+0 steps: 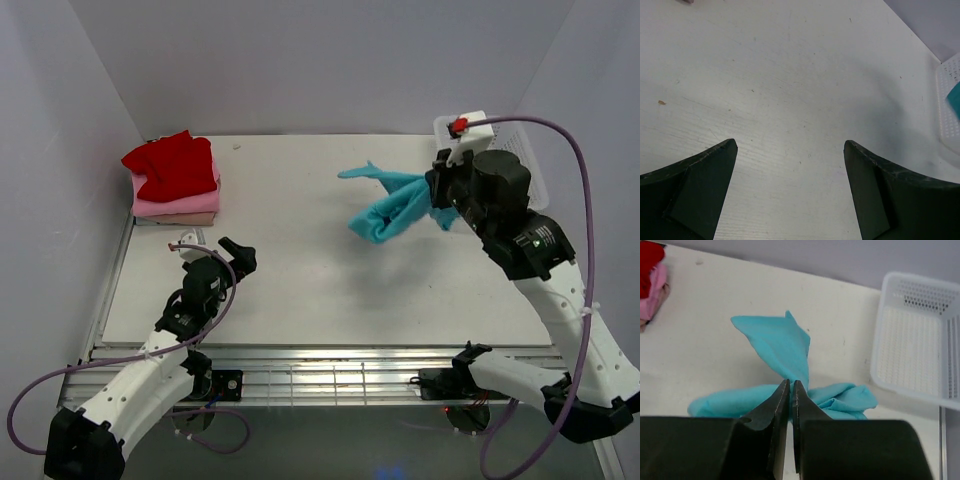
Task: Fold and stack the t-shirts
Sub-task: Flatten the tshirt out
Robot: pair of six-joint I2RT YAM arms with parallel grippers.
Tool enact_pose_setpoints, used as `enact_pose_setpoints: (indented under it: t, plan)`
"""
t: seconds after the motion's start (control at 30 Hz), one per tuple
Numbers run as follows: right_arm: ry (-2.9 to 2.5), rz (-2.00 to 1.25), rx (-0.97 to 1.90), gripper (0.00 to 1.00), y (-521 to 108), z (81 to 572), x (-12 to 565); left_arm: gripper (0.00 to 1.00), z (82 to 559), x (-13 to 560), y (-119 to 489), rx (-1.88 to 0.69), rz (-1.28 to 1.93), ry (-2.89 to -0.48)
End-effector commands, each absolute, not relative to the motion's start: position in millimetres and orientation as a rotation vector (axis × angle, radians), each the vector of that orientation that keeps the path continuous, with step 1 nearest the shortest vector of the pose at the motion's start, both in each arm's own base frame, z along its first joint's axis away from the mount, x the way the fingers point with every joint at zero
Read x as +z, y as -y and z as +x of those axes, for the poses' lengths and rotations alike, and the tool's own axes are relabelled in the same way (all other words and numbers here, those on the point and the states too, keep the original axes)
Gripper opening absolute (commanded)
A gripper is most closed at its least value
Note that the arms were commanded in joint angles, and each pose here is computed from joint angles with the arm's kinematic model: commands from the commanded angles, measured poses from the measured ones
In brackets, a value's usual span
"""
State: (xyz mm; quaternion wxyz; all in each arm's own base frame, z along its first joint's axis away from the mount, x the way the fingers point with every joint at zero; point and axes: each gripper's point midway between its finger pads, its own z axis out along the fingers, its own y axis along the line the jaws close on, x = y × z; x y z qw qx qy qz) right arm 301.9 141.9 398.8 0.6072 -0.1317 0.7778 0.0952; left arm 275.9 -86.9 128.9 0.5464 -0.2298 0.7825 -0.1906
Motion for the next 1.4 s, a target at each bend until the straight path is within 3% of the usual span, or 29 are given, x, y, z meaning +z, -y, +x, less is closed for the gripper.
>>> enact_pose_setpoints:
  t: [0.0, 0.1, 0.23, 0.4, 0.63, 0.8, 0.83, 0.9, 1.0, 1.13, 1.37]
  plan:
    - [-2.04, -0.227, 0.062, 0.09, -114, 290, 312, 0.98, 275, 137, 92, -0.505, -0.538, -1.842]
    - [-2.234, -0.238, 0.004, 0.1, -108, 275, 239, 0.97, 274, 138, 96, -0.53, -0.533, -1.844]
    - [-2.264, -0.285, 0.118, 0.08, -132, 280, 208, 0.97, 273, 141, 96, -0.533, -0.529, -1.844]
    - [-2.171, -0.371, 0.278, 0.08, -172, 292, 249, 0.97, 271, 141, 92, -0.515, -0.537, -1.837]
    - [-2.0, -0.505, 0.497, 0.08, -216, 261, 311, 0.97, 271, 132, 91, -0.503, -0.548, -1.855]
    - [-2.111, -0.467, 0.347, 0.08, -193, 262, 259, 0.97, 271, 130, 93, -0.519, -0.555, -1.857]
    - [-2.18, -0.457, 0.291, 0.11, -187, 262, 237, 0.97, 271, 129, 94, -0.522, -0.554, -1.859]
    - [-2.305, -0.405, 0.159, 0.32, -170, 259, 190, 0.97, 271, 127, 95, -0.523, -0.551, -1.866]
    - [-2.408, -0.333, -0.002, 0.49, -146, 252, 147, 0.97, 270, 127, 96, -0.526, -0.536, -1.87]
    - [-2.423, -0.311, -0.003, 0.53, -147, 242, 138, 0.97, 270, 131, 97, -0.531, -0.504, -1.862]
    - [-2.372, -0.41, 0.294, 0.51, -194, 234, 132, 0.91, 278, 148, 142, -0.729, -0.31, -1.825]
